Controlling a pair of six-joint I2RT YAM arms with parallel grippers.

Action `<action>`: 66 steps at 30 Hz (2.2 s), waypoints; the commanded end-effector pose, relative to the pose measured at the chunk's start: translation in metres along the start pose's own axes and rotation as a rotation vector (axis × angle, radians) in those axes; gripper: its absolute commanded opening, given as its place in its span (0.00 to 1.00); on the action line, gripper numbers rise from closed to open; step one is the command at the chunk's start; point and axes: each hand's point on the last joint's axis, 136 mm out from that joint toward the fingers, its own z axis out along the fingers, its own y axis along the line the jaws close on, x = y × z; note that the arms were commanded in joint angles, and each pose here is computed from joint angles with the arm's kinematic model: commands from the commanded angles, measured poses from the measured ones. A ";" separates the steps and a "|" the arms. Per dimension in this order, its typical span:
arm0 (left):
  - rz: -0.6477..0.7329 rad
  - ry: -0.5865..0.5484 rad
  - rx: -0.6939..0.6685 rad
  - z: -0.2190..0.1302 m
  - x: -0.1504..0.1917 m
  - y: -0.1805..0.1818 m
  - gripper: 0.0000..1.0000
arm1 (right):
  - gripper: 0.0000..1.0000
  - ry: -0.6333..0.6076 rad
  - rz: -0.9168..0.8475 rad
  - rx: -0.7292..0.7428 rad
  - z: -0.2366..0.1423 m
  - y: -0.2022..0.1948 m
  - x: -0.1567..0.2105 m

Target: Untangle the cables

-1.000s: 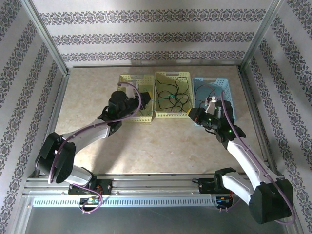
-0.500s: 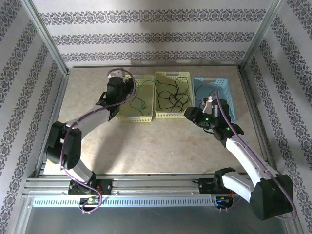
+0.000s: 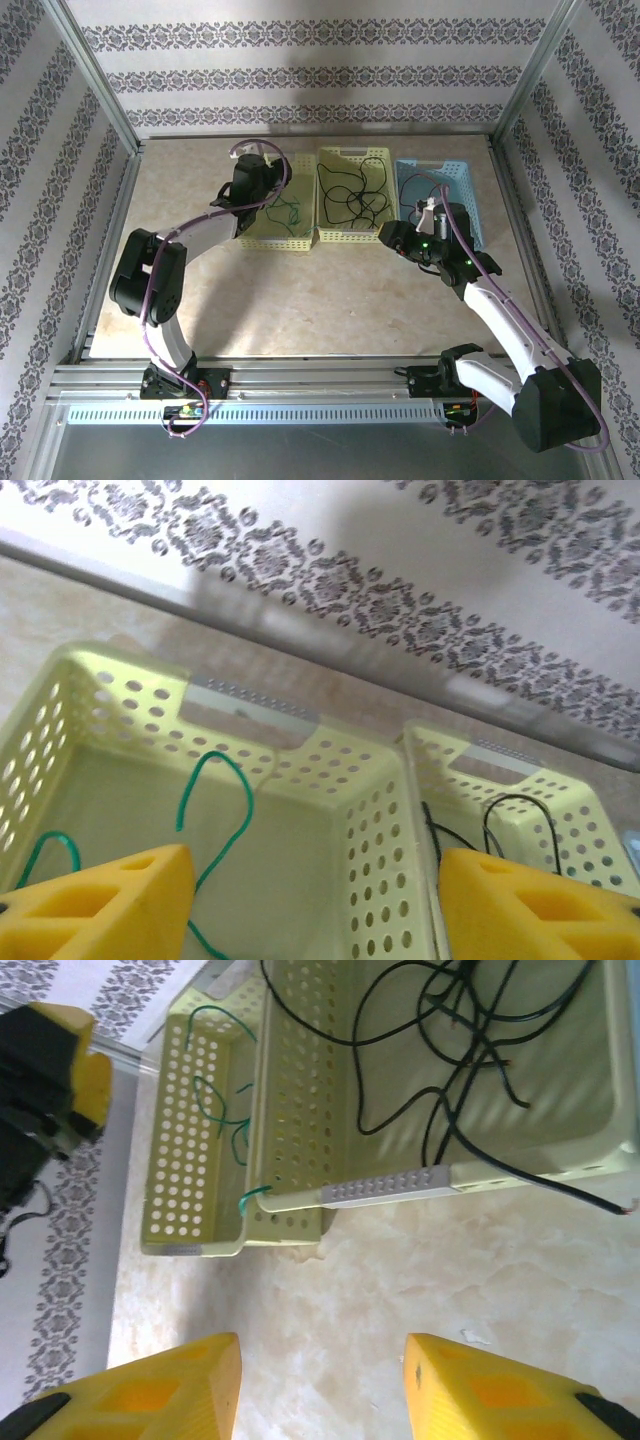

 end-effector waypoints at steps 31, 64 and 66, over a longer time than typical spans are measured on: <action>0.366 -0.151 -0.893 -0.182 0.031 0.240 0.99 | 0.98 -0.628 -0.627 0.665 -0.011 -0.143 -0.117; 0.431 -0.140 -0.370 -0.101 0.050 0.215 0.99 | 0.98 -0.611 -0.652 0.482 0.022 -0.148 -0.115; 0.433 -0.133 -0.369 -0.101 0.052 0.216 0.99 | 0.98 -0.610 -0.652 0.479 0.022 -0.147 -0.115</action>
